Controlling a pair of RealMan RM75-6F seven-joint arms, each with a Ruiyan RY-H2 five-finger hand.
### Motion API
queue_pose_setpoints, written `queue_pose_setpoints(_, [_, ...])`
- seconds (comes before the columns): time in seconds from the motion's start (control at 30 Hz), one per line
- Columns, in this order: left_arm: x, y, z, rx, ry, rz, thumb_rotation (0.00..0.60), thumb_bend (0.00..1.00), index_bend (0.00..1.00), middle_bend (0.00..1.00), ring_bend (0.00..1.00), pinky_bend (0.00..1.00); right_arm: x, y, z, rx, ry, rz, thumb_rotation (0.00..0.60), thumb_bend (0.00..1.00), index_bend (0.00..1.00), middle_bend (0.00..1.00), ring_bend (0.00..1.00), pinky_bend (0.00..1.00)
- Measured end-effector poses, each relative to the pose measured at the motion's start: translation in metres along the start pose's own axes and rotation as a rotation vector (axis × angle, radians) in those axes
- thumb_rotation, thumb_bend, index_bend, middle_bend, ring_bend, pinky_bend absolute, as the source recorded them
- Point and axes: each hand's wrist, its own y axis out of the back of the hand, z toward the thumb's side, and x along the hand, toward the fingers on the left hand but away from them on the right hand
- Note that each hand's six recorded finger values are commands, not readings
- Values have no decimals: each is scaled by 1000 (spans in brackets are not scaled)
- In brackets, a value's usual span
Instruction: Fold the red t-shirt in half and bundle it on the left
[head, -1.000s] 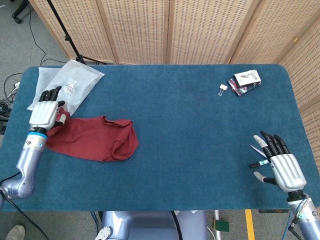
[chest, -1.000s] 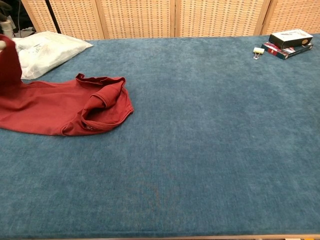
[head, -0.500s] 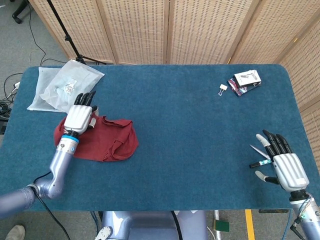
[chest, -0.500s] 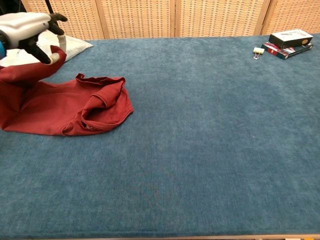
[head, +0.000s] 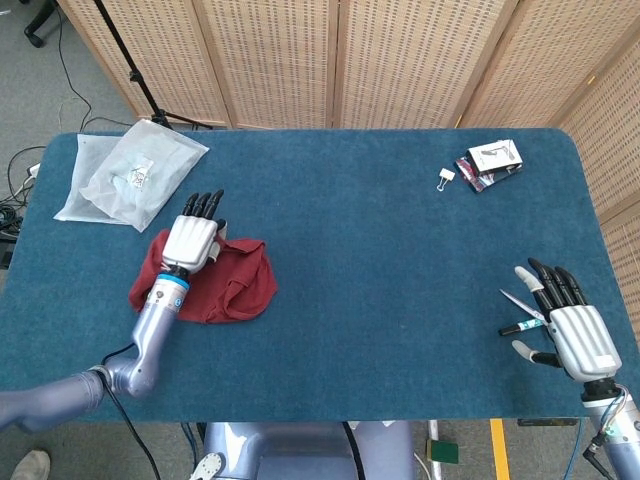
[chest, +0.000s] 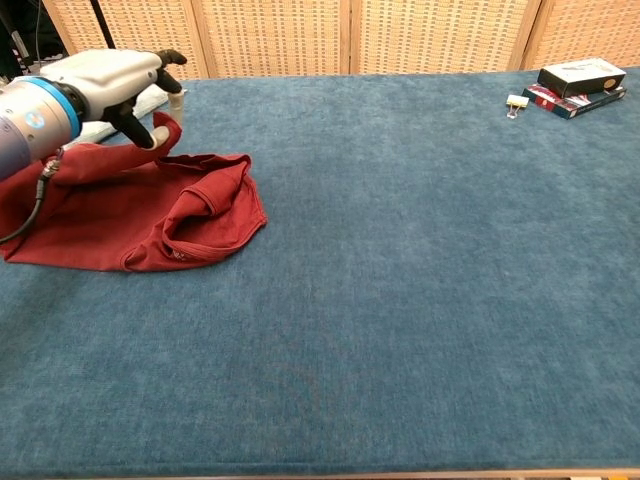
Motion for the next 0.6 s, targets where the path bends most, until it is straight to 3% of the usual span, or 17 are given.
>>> queue_pose_setpoints(0.17, [3, -11, 13, 12, -11, -18, 600, 565, 857, 0, 0, 0, 0, 0, -1, -7, -1, 5, 600, 0, 0, 0, 0, 0])
queue_pose_setpoints(0.2, [3, -14, 16, 15, -11, -24, 600, 539, 819, 0, 0, 0, 0, 0, -1, -8, 0, 6, 600, 0, 0, 0, 0, 0])
queue_pose_setpoints(0.27, [4, -19, 20, 17, -14, -36, 600, 457, 603, 0, 0, 0, 0, 0, -1, -9, 0, 7, 600, 0, 0, 0, 0, 0])
queue_pose_setpoints(0.33, [4, -22, 21, 13, -17, -44, 600, 328, 224, 0, 0, 0, -1, 0, -1, -9, -1, 8, 600, 0, 0, 0, 0, 0])
queue_pose_setpoints(0.4, [4, -24, 23, 3, -23, -48, 600, 235, 48, 0, 0, 0, -1, 0, -1, -8, -1, 9, 600, 0, 0, 0, 0, 0])
queue_pose_setpoints(0.47, [4, -24, 25, -4, -29, -48, 600, 159, 0, 0, 0, 0, -1, 0, -1, -8, -1, 10, 600, 0, 0, 0, 0, 0])
queue_pose_setpoints(0.6, [3, -22, 26, -24, -40, -33, 600, 21, 0, 0, 0, 0, 0, 0, -1, -8, 0, 10, 600, 0, 0, 0, 0, 0])
